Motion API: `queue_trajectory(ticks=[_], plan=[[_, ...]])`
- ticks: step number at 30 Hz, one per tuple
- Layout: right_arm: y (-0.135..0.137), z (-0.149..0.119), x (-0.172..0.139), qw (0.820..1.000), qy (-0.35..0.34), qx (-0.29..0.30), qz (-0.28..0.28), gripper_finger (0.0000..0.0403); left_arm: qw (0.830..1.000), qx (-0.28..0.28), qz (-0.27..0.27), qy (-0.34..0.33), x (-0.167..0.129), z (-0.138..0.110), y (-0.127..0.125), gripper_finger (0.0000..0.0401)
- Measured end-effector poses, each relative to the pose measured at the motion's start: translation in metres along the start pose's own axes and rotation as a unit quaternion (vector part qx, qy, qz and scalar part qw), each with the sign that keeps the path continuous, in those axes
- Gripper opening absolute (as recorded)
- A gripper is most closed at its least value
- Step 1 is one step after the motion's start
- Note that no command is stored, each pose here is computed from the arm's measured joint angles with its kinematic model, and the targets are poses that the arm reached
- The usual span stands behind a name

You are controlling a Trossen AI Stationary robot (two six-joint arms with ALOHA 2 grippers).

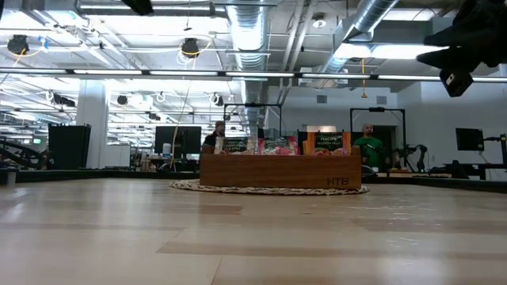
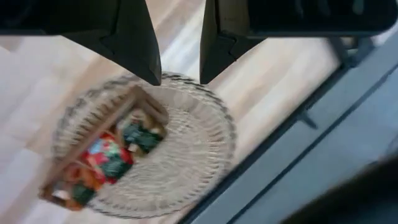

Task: Pick & Place Tea
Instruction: Return to Home Position

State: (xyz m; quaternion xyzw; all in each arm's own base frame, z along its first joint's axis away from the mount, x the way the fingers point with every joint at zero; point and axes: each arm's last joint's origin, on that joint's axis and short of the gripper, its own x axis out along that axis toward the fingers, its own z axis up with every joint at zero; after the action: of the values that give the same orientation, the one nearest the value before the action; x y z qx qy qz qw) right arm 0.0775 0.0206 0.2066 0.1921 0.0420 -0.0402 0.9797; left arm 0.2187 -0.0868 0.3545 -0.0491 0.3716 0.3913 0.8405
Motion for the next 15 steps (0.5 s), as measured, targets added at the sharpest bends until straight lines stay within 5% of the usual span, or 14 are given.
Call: queue_trajectory(ticks=[7, 15], plan=[[0.007, 0.003, -0.001, 0.996, 0.01, -0.009, 0.092, 0.0123, 0.994, -0.057, -0.093, -0.028, 0.005, -0.056, -0.002, 0.0103], [0.008, 0.003, -0.001, 0.994, 0.014, -0.01, 0.105, 0.0123, 0.971, -0.144, -0.174, -0.077, 0.018, -0.102, 0.026, 0.0103]])
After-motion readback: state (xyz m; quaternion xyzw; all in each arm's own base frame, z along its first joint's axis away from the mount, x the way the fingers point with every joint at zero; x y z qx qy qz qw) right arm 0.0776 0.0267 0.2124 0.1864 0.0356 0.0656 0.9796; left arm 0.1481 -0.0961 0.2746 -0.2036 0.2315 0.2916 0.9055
